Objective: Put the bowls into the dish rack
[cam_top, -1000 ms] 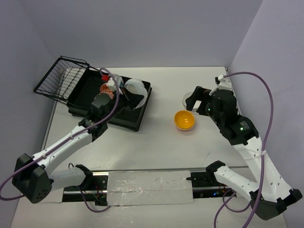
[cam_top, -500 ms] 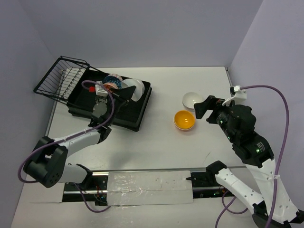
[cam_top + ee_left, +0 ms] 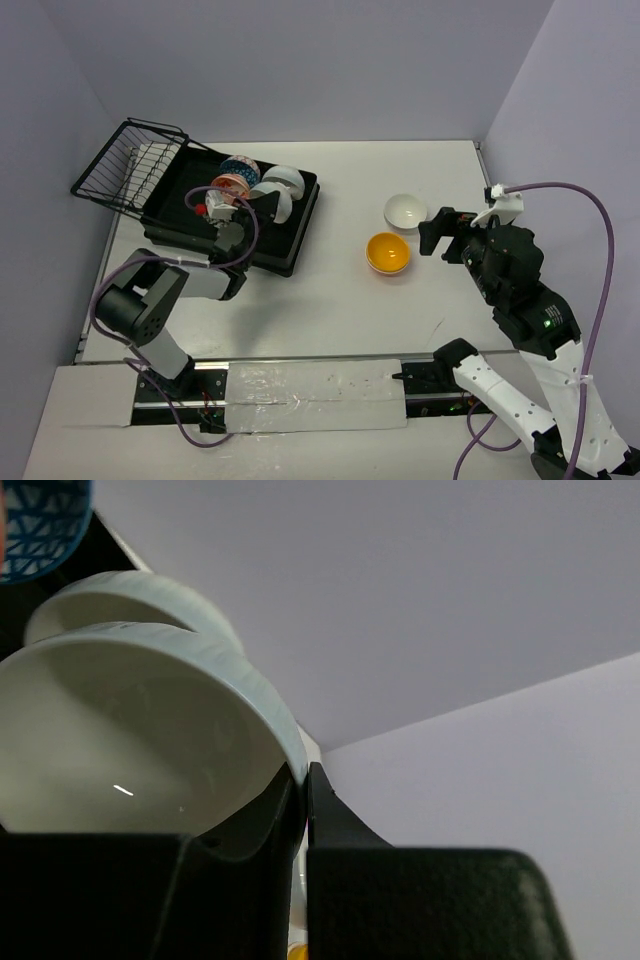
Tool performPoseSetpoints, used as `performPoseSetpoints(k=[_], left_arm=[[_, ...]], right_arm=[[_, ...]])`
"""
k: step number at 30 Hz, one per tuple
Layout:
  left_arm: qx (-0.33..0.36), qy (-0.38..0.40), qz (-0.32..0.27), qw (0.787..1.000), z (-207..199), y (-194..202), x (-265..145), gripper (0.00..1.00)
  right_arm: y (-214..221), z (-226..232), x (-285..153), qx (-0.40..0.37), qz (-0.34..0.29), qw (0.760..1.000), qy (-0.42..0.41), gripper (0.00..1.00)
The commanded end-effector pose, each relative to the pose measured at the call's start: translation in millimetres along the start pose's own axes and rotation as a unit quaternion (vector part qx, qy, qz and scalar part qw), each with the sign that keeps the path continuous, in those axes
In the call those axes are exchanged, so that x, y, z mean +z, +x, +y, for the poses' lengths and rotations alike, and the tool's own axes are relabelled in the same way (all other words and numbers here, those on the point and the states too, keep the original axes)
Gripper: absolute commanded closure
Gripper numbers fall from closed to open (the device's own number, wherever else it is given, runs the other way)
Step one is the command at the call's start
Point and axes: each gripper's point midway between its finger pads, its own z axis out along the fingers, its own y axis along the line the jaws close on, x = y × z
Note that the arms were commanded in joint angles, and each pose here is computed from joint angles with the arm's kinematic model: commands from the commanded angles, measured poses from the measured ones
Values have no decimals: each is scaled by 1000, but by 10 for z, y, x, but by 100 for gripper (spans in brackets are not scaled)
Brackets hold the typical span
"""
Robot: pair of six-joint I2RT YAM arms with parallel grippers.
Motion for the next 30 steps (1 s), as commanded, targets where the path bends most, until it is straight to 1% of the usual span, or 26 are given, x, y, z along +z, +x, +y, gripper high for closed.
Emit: performPoseSetpoints(k=[1,9,22,30], left_arm=[[-85,166,-97,978,-860,-482,-103,100],[-92,180,-109,973,-750,-424,-28,100],[-87,226,-113,964,-938,-401,52,100],[-80,227,-110,964,-890,-345,119,100]], right_arm=[[-70,-45,-4,-20,-10,1000,9,0],[9,-46,-5,-27,-1,1000,4,0],[30,-68,-25,-36,-1,999,4,0],[44,-55,-30,-40,-1,999,-2,0]])
